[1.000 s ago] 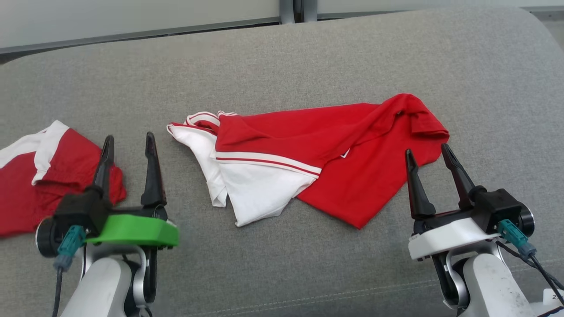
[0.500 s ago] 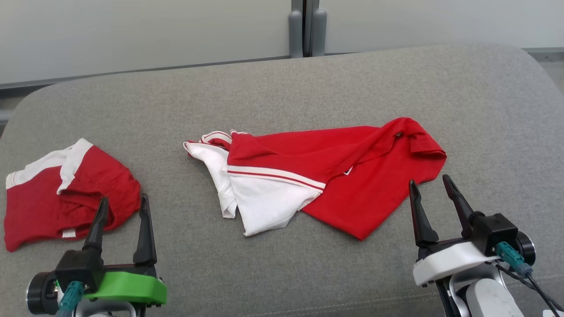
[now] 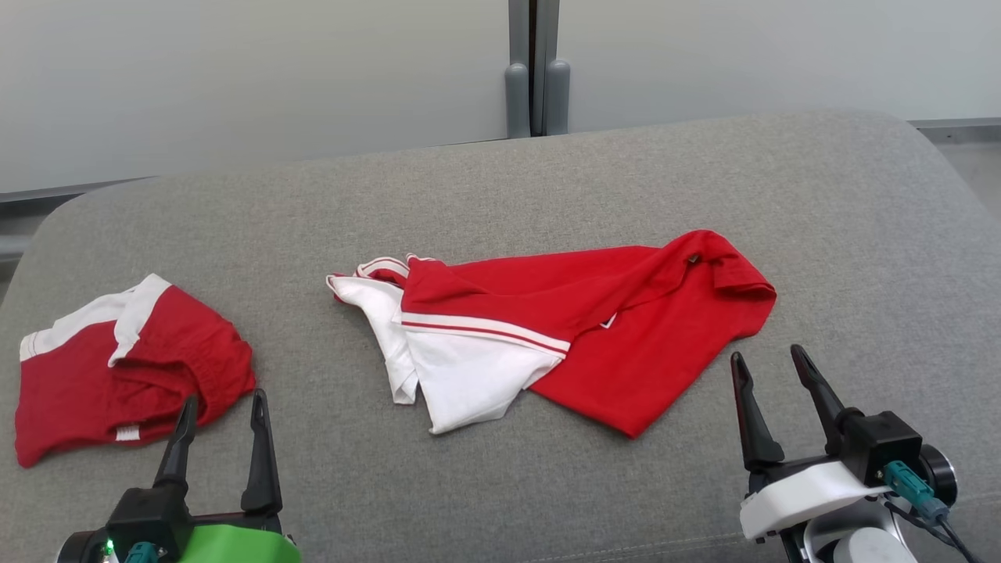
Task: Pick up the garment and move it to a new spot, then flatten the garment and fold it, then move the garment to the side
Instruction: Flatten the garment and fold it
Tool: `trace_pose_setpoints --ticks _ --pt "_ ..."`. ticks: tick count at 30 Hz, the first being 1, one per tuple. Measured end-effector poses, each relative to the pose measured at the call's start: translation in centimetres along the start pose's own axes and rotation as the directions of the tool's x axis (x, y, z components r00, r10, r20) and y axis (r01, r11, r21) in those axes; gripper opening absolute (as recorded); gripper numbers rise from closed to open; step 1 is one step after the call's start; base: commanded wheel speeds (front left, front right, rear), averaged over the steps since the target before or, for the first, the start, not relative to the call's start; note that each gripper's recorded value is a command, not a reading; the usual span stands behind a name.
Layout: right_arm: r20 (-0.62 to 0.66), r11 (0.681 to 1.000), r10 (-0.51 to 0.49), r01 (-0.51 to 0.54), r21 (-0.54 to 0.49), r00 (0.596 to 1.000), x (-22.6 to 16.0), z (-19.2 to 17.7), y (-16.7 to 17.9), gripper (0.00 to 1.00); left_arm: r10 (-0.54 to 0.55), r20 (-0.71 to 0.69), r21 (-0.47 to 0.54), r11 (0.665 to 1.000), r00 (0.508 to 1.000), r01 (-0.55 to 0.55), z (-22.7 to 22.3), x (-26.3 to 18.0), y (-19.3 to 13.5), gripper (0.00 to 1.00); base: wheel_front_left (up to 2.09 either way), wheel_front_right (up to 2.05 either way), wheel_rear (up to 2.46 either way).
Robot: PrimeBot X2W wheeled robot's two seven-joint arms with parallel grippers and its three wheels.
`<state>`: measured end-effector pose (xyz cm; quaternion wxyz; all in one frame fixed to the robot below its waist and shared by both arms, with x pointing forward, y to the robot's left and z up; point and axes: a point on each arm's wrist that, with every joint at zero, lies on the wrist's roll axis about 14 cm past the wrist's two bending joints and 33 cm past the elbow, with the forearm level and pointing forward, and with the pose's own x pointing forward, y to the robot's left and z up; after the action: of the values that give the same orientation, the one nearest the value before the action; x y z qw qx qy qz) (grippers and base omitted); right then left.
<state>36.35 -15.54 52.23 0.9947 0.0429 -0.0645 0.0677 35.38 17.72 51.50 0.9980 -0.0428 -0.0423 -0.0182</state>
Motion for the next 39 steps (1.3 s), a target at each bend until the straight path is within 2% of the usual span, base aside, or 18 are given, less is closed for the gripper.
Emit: trace_pose_setpoints --ticks 32,39 --pt "-0.009 1.0 0.004 -0.004 0.014 1.0 -0.2 -0.4 0.2 1.0 0.007 -0.027 -0.009 1.0 1.0 -0.007 -1.2 -0.1 0.1 1.0 0.0 0.0 0.0" --pt "-0.025 1.0 -0.025 0.025 -0.008 0.999 0.2 -0.8 -0.9 1.0 -0.002 -0.032 -0.017 1.0 0.999 0.001 -1.5 0.4 -0.3 1.0 0.0 0.0 0.0"
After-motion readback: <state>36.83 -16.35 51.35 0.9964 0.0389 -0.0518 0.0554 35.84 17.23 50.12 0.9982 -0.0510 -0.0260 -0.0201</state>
